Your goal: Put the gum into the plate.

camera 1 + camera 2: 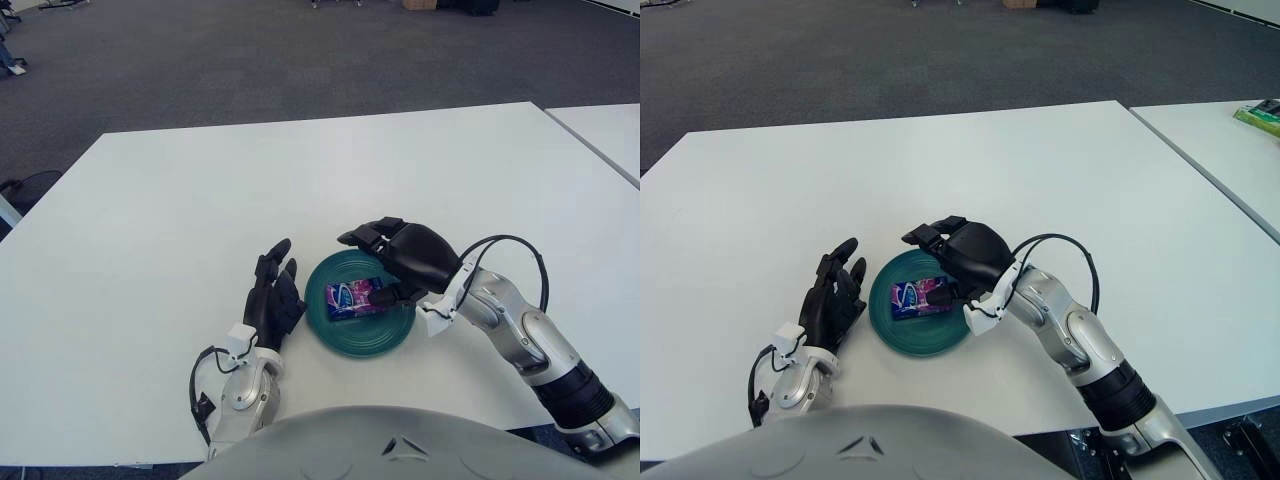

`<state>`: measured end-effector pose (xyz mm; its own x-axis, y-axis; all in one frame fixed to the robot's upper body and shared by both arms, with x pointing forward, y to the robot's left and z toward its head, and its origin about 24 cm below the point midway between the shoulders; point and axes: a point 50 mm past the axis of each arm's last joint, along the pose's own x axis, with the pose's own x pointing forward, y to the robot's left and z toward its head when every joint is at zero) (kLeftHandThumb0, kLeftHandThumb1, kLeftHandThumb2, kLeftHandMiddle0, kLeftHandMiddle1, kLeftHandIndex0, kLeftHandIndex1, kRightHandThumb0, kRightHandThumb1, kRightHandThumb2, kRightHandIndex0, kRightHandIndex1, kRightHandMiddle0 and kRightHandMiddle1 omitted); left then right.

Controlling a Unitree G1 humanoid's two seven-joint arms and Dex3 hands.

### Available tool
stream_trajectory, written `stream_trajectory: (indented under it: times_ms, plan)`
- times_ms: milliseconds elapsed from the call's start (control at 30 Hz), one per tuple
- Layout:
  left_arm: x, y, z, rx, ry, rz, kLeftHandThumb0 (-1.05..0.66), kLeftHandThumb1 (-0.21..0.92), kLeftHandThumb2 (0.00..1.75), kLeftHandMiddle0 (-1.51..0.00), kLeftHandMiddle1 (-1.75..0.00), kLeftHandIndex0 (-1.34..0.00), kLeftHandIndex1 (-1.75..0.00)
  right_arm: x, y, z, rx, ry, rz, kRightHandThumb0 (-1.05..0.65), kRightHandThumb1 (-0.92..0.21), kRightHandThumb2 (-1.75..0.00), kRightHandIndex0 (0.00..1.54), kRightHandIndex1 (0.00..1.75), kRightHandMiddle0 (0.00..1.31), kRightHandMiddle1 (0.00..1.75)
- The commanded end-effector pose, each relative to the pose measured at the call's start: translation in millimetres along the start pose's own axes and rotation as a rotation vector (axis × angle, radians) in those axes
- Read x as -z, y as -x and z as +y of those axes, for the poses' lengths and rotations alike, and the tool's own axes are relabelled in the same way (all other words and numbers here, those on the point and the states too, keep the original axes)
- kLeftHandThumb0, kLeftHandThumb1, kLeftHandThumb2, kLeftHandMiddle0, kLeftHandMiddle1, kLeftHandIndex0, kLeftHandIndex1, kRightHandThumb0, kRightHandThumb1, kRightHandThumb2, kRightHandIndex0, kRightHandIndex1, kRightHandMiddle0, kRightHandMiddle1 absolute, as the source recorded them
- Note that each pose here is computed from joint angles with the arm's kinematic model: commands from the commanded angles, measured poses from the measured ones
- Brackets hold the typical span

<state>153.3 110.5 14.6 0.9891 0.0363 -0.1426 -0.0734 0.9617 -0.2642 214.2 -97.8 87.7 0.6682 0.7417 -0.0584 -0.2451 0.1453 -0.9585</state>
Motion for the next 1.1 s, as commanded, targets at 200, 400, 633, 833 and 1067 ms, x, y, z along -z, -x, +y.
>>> stream_trajectory:
  times_ms: [200,400,633,833,1067]
  plan:
    - [-2.4,3.1,-1.5,-0.009,0.006,-0.047,-0.89,0.92,0.96,-0.42,-0.04,-0.01,-0.68,24.4,17.7,5.0,0.174,-0.459,0.223,-0.98,-0.92,-0.89,0.32,0.00,0.00,0.51]
    - [-3.3,6.2,0.6,-0.018,0.015,-0.069,-0.91,0.92,0.95,-0.41,-0.03,-0.01,-0.69,31.1,26.1,12.9,0.390,-0.829,0.353,-0.93,-0.92,-0.81,0.41,0.03,0.00,0.63]
    - [-3.6,9.3,2.2,-0.025,0.014,-0.072,-0.90,0.92,0.95,-0.40,-0.02,-0.02,-0.70,33.5,35.5,22.3,0.551,-1.209,0.501,-0.75,-0.92,-0.77,0.57,0.09,0.03,0.74]
    - [-5.4,11.7,1.8,-0.025,0.003,-0.082,-0.92,0.92,0.94,-0.40,-0.02,-0.04,-0.71,33.5,45.6,24.0,0.625,-1.334,0.592,-0.66,-0.92,-0.79,0.69,0.15,0.13,0.75]
    - [-6.8,15.4,2.3,-0.016,-0.001,-0.075,-0.95,0.92,0.93,-0.41,-0.01,-0.04,-0.71,34.0,63.0,38.9,0.639,-1.380,0.654,-0.67,-0.92,-0.81,0.70,0.15,0.18,0.75]
